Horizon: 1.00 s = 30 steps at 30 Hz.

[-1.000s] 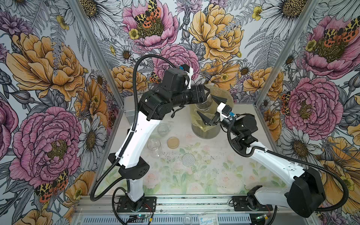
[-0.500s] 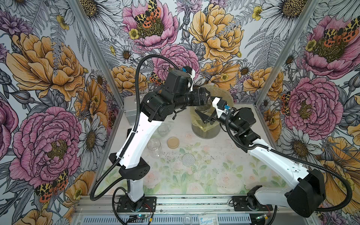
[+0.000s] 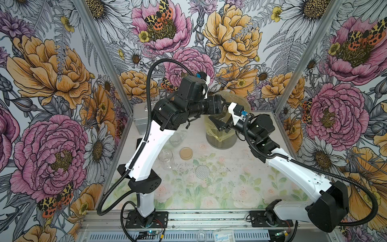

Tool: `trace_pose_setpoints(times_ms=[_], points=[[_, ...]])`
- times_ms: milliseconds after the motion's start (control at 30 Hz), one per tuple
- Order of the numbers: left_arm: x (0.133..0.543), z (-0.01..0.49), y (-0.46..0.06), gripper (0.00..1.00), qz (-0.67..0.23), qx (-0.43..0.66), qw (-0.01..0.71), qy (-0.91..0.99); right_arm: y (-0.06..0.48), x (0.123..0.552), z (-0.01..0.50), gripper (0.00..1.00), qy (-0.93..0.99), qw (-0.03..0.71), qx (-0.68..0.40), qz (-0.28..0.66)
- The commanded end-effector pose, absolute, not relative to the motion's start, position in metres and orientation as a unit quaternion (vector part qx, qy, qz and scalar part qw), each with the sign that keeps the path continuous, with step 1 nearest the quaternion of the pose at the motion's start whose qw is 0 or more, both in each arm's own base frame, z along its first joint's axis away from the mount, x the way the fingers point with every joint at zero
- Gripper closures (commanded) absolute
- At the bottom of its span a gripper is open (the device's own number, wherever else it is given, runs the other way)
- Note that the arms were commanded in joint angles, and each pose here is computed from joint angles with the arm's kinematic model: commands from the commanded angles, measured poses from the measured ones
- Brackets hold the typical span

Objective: Empty moldy tea leaves from jars
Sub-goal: Unscrew the lid from the jar.

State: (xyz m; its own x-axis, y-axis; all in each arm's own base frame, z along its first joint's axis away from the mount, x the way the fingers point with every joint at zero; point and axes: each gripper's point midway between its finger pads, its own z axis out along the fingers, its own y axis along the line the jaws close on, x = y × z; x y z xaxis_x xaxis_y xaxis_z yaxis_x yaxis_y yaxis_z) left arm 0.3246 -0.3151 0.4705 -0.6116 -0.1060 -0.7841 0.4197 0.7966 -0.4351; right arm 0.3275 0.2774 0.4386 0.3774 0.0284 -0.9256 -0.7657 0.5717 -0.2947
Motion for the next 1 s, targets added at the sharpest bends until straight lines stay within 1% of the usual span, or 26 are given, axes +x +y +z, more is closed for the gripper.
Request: trace_pose_setpoints(times_ms=[0,100,167,267,367,533,633,733,867,900,933,967], points=[[0.323,0.480,-0.322,1.00,-0.328,0.081,0.436,0.834,0.278,0.336,0.439,0.52,0.495,0.745,-0.373,0.246],[0.330,0.472,-0.313,1.00,-0.333,0.022,0.417,0.845,0.279,0.344,0.426,0.62,0.481,0.762,-0.394,0.180],[0.339,0.464,-0.303,1.00,-0.340,-0.032,0.395,0.853,0.276,0.357,0.415,0.70,0.473,0.774,-0.405,0.118],[0.342,0.463,-0.301,1.00,-0.358,-0.058,0.378,0.852,0.274,0.375,0.406,0.82,0.468,0.780,-0.410,0.056],[0.343,0.465,-0.301,1.00,-0.363,-0.066,0.376,0.850,0.277,0.386,0.401,0.90,0.466,0.782,-0.412,0.035],[0.349,0.453,-0.286,1.00,-0.360,-0.119,0.353,0.855,0.278,0.399,0.385,0.93,0.465,0.792,-0.396,-0.018],[0.354,0.446,-0.275,1.00,-0.364,-0.162,0.334,0.854,0.275,0.401,0.377,0.96,0.461,0.798,-0.387,-0.031],[0.351,0.462,-0.254,1.00,-0.384,-0.194,0.335,0.838,0.277,0.397,0.373,0.98,0.453,0.801,-0.390,-0.026],[0.354,0.467,-0.254,1.00,-0.414,-0.202,0.310,0.832,0.284,0.384,0.378,1.00,0.442,0.804,-0.397,0.019],[0.353,0.470,-0.257,0.91,-0.419,-0.192,0.310,0.831,0.286,0.380,0.380,1.00,0.441,0.805,-0.395,0.037],[0.351,0.476,-0.258,0.70,-0.424,-0.179,0.318,0.829,0.287,0.377,0.383,1.00,0.440,0.806,-0.392,0.055],[0.348,0.484,-0.258,0.54,-0.426,-0.167,0.329,0.826,0.287,0.374,0.386,1.00,0.440,0.806,-0.390,0.068]])
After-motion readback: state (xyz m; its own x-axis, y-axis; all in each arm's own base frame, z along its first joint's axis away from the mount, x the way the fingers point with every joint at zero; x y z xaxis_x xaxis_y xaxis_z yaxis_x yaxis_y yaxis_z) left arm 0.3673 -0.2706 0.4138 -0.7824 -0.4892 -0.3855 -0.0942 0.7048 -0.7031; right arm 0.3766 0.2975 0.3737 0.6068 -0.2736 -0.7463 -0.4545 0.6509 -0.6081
